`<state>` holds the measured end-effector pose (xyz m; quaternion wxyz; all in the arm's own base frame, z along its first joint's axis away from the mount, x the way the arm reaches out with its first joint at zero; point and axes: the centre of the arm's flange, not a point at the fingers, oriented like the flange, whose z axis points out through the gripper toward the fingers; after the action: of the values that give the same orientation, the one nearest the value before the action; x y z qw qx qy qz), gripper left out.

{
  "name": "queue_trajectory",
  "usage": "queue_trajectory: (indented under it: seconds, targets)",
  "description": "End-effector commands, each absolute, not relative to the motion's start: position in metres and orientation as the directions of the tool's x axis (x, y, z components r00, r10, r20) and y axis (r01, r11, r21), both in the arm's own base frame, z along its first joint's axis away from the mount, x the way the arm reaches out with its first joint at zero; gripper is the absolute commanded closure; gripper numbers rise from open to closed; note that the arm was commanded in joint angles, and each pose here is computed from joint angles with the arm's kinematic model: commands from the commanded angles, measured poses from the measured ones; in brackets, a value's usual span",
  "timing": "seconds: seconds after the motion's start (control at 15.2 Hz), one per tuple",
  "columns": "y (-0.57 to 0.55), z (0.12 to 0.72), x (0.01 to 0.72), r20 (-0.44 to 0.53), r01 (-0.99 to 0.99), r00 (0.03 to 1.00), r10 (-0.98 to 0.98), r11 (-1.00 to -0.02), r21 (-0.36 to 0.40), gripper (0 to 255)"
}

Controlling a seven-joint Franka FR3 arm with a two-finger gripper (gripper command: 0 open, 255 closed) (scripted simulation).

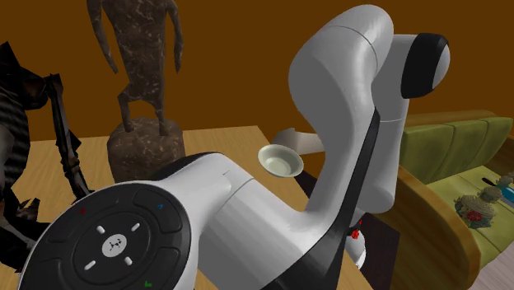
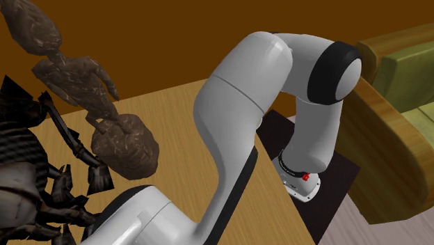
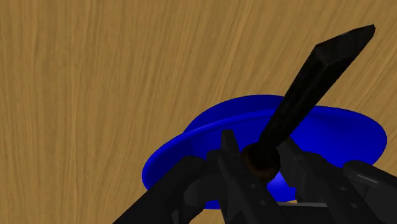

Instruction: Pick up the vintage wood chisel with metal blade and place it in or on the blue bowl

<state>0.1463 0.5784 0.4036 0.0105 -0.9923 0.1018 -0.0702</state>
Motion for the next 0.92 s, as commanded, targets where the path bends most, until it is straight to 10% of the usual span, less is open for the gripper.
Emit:
queue_trajectory:
  seconds: [0.0,0.07,0.13,0.86]
  targets:
    - [0.577,0.400,0.151,0.138,-0.207,0.968,-0.209,-0.978,-0.026,255]
    - [0.577,0.400,0.151,0.138,-0.207,0.968,-0.209,-0.978,-0.026,255]
    - [0.578,0.400,0.150,0.138,-0.207,0.968,-0.209,-0.978,-0.026,0]
    - [0.577,0.450,0.144,0.138,-0.207,0.968,-0.209,-0.978,-0.026,0]
